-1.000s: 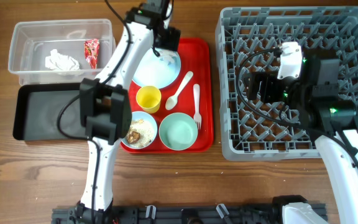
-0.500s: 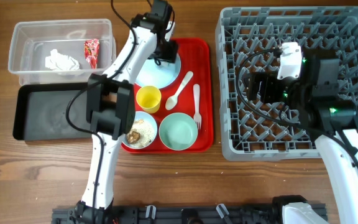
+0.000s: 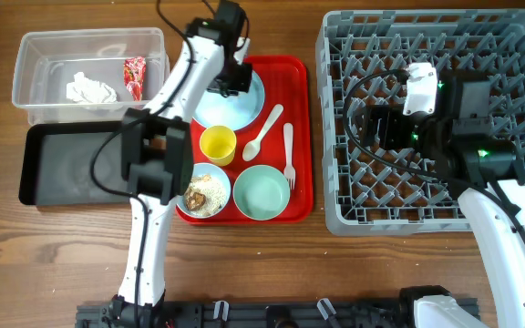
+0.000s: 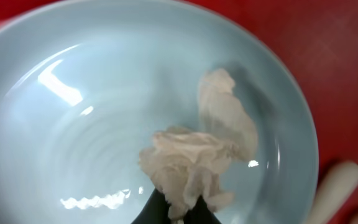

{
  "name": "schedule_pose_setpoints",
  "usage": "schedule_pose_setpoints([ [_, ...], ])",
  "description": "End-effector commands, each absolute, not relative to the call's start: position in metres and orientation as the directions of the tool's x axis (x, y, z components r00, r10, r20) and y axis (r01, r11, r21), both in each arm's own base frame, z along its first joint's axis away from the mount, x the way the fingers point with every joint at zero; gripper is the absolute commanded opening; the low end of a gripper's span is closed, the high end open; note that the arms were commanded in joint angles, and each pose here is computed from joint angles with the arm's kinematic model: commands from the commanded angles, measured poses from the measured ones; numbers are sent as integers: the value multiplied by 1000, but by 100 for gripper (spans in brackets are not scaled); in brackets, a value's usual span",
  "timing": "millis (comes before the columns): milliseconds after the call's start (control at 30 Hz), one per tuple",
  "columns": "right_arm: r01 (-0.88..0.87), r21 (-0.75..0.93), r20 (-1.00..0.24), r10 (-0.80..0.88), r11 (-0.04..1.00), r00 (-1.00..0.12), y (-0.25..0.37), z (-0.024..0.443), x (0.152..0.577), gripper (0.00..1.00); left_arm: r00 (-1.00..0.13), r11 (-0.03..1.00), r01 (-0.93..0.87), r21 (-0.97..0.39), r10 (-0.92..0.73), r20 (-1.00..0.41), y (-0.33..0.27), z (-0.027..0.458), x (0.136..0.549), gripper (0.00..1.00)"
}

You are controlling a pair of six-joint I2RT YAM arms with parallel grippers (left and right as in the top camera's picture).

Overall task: Sort waste into correct bins and load items into the dishwasher rack
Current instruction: 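Grasp the white tissue on the plate with the left gripper, drop in bin, then reach the left gripper to the light-blue bowl and grasp its rim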

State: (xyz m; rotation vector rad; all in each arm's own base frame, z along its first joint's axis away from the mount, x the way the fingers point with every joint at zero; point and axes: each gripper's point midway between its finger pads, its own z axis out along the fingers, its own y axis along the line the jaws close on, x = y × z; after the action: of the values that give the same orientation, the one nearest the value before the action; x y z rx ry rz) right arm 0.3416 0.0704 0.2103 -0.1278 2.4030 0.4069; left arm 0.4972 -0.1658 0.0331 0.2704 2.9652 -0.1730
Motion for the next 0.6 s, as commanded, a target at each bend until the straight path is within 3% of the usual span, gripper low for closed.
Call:
schedule_pose_setpoints([
  [0,-189,260,-656,29,947,-754,70,216,346,100,-928,993,15,-118,-30,-371,-110,155,516,4],
  [133,-189,260,-656,30,947,-754,70,216,346,100,-908,986,-121,-116,-157,-388,-47,187,508,4],
  [367,-189,260,-656,30,947,-754,70,216,346,100,-889,934,-341,-106,-358,-285,50,147,497,7],
  [433,-189,260,-656,30,947,-754,70,216,346,100,-885,923,-368,-111,-385,-264,63,133,495,30],
  [467,-189,260,-656,30,947,-754,70,216,346,100,-883,919,-378,-115,-395,-252,68,125,494,55],
  [567,-188,261,-656,30,947,-754,70,216,346,100,-881,910,-395,-125,-414,-230,75,115,491,88],
])
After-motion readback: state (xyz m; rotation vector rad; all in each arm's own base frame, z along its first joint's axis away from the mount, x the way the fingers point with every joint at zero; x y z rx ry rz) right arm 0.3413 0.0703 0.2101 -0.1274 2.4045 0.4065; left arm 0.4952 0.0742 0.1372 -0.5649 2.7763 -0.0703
